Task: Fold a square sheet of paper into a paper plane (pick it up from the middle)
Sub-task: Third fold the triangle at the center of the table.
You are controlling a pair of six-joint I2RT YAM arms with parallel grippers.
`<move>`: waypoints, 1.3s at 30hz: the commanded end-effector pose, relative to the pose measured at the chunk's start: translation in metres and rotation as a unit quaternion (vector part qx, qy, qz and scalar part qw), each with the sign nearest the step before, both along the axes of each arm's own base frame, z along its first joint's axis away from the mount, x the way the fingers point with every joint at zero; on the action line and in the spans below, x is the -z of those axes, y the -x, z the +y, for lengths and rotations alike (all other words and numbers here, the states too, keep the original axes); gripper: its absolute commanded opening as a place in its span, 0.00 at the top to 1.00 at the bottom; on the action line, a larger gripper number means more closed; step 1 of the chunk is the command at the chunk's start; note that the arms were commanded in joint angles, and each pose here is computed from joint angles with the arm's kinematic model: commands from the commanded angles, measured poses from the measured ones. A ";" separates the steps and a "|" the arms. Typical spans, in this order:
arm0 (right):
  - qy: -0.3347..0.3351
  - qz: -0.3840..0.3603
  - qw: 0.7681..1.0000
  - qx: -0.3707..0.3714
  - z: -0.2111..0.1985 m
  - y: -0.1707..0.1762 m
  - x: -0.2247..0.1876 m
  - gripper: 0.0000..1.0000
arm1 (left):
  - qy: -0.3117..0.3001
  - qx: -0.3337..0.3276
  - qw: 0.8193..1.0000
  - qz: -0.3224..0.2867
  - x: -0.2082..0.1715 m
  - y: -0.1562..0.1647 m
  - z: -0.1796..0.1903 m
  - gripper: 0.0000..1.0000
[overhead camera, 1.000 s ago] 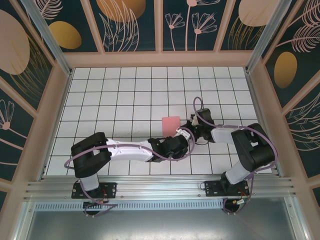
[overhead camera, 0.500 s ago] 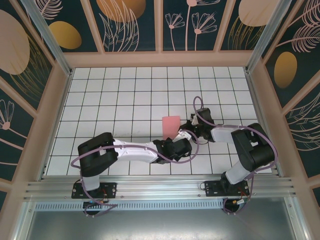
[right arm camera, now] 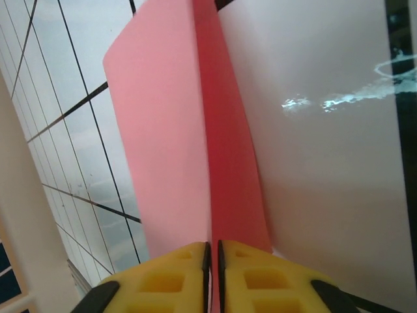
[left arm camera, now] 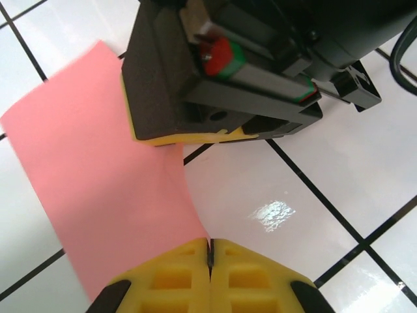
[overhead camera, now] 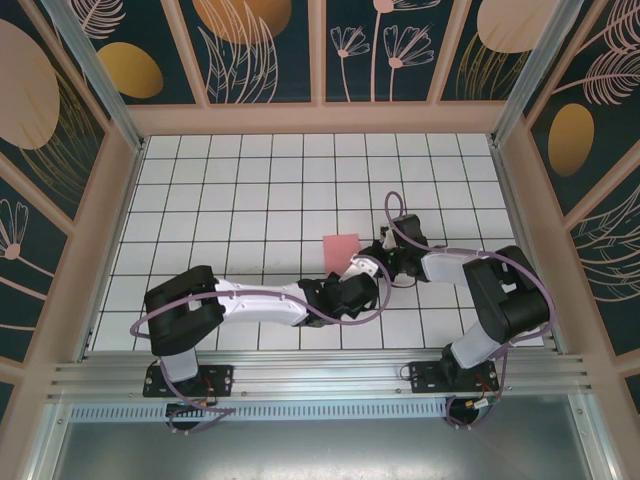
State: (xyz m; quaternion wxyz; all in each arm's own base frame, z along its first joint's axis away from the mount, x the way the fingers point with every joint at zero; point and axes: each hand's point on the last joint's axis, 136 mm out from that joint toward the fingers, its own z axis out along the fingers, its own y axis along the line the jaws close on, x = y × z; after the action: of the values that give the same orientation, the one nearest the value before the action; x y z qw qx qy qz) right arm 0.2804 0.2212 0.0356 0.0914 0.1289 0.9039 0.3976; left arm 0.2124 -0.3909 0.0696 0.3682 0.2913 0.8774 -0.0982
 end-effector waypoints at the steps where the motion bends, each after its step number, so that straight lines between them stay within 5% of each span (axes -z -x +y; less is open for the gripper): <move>1: 0.006 -0.023 1.000 -0.011 0.000 -0.006 -0.012 0.82 | 0.065 -0.003 0.998 0.017 -0.017 -0.003 -0.003 1.00; 12: 0.049 -0.070 0.996 -0.012 -0.021 -0.024 -0.040 0.66 | 0.109 0.005 0.992 0.059 -0.013 -0.005 0.009 1.00; 21: 0.027 -0.091 0.993 -0.068 0.004 -0.049 -0.054 0.83 | 0.123 0.013 0.990 0.074 -0.011 -0.005 0.010 1.00; 39: 0.112 -0.050 0.970 -0.212 0.013 -0.046 0.025 0.89 | 0.148 0.025 0.983 0.104 -0.010 -0.013 0.010 1.00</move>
State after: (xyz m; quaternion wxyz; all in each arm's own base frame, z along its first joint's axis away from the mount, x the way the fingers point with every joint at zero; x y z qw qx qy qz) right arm 0.3330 0.2357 0.0177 0.0731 -0.0559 0.9385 0.3328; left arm 0.2235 -0.3781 0.0695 0.3098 0.2500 0.8860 -0.2377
